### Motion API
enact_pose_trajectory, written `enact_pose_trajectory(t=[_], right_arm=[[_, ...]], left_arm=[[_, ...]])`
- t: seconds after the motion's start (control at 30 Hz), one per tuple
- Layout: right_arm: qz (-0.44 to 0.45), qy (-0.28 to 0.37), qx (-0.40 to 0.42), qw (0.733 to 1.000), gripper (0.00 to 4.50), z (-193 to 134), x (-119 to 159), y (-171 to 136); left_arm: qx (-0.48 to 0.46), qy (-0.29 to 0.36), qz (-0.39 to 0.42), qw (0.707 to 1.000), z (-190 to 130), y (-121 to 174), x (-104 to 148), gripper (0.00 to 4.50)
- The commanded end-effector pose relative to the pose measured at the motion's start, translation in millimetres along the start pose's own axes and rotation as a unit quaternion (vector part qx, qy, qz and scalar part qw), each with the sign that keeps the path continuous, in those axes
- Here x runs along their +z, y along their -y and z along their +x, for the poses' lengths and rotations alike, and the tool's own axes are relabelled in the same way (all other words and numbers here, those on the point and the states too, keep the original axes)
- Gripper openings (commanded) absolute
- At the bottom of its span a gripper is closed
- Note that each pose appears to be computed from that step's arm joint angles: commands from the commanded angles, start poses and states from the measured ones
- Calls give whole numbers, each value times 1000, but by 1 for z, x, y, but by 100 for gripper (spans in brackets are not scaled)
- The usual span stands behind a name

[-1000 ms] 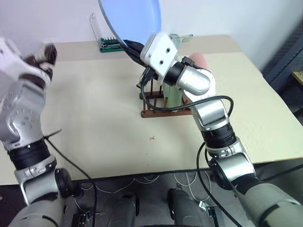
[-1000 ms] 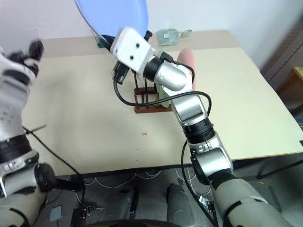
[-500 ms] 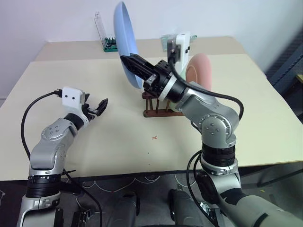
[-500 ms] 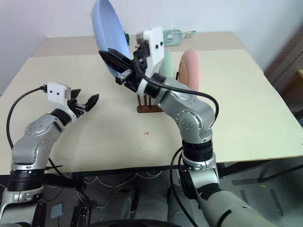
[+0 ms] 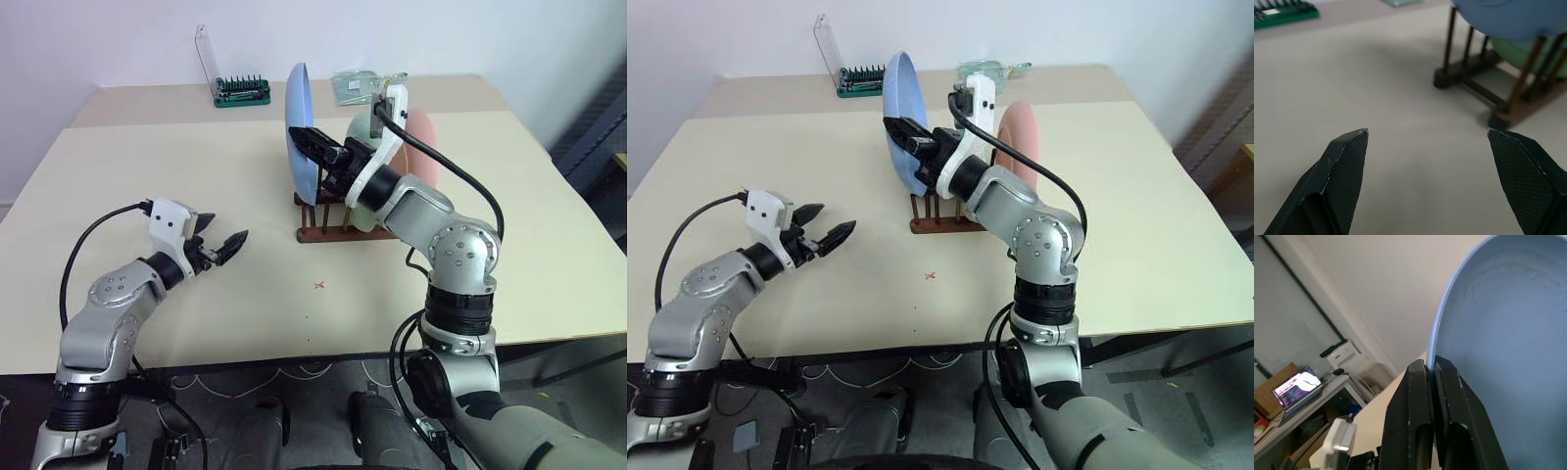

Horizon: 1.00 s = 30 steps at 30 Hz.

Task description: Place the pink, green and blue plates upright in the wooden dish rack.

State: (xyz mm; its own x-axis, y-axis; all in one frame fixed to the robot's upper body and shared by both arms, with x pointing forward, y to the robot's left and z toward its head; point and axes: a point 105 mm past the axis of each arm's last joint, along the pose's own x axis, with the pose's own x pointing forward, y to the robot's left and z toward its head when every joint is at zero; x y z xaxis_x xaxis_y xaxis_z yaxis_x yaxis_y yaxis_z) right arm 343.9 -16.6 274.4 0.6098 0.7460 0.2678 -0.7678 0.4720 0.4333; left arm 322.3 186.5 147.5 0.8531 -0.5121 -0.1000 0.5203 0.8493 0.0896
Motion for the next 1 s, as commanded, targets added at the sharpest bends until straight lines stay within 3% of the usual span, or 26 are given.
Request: enact_pose_trajectory(t=[0.03,0.3,0.4,0.63,0.8,1.0], right_arm=[[8,11,12,1000,0,3,11,-7],[42,7,-6,999,0,2,9,1],[44,7,-5,999,93,2,9,0],[36,13,-12,999,437,1,13,0],[15,15,-9,1000,437,2,17,-3],[-127,-6,22,992,437,2,26,-23]], left_arm=[[-46,1,15,999,-6,17,6,400],[-70,-18,25,997,-7,27,-1,400],[-71,-20,27,997,-7,29,-2,406],[-78,-19,26,996,-4,31,-3,406],[-78,-21,26,996,-4,30,-5,406],[-81,-21,23,996,-4,33,-6,406]])
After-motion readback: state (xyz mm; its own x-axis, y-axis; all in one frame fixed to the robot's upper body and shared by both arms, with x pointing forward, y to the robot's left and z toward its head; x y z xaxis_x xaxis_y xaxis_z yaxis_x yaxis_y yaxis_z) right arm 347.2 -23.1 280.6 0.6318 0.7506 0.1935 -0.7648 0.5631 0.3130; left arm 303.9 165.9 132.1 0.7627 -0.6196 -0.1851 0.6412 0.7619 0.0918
